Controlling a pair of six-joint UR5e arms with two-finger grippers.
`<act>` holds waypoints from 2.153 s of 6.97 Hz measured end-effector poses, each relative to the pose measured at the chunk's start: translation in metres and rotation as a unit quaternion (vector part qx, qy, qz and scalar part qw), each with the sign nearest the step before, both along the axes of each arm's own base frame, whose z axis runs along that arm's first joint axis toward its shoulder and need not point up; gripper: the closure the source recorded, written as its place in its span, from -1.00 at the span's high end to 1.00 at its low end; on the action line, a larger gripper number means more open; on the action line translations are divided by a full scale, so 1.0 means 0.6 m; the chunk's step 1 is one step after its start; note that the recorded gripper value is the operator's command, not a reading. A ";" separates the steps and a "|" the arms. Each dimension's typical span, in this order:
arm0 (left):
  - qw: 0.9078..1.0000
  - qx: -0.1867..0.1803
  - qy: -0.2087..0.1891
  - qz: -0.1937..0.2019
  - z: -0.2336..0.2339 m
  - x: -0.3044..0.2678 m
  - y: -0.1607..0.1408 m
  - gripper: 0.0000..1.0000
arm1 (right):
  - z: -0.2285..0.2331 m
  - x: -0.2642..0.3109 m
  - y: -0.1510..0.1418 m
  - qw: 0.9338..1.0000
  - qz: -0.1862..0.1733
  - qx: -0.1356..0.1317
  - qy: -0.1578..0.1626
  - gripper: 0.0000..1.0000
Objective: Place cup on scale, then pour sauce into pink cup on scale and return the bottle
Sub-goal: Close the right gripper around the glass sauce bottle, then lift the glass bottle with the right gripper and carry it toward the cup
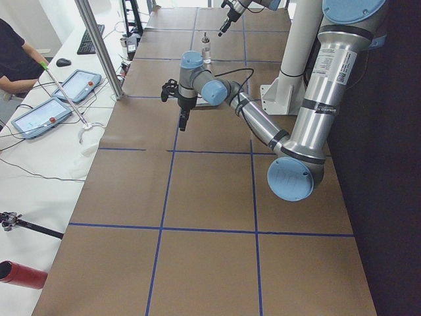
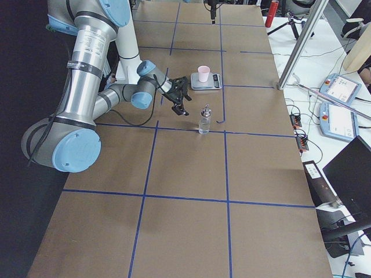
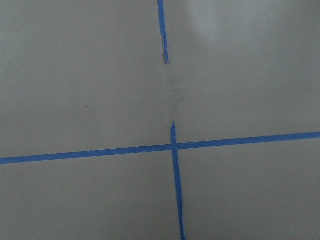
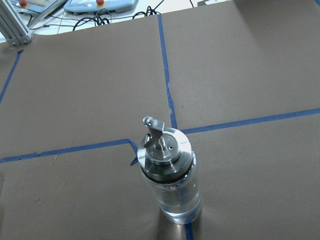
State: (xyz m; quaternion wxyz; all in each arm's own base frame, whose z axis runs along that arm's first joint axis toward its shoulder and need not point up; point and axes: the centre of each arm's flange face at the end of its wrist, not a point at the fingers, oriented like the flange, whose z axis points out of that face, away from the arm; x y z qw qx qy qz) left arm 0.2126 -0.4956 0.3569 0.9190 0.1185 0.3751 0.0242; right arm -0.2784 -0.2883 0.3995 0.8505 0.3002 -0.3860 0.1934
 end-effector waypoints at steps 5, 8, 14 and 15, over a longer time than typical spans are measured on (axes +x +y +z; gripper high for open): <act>0.993 0.070 -0.067 0.063 0.189 -0.132 -0.010 1.00 | 0.108 -0.124 -0.019 0.991 0.075 0.083 0.069 1.00; 0.993 0.071 -0.072 0.066 0.203 -0.144 -0.015 1.00 | 0.124 -0.158 -0.025 0.989 0.067 0.095 0.087 1.00; 0.993 0.074 -0.070 0.064 0.194 -0.141 -0.023 1.00 | 0.131 -0.199 -0.100 0.984 0.088 0.106 0.115 1.00; 0.993 0.074 -0.070 0.063 0.192 -0.141 -0.024 1.00 | 0.135 -0.216 -0.118 0.983 0.094 0.106 0.114 0.90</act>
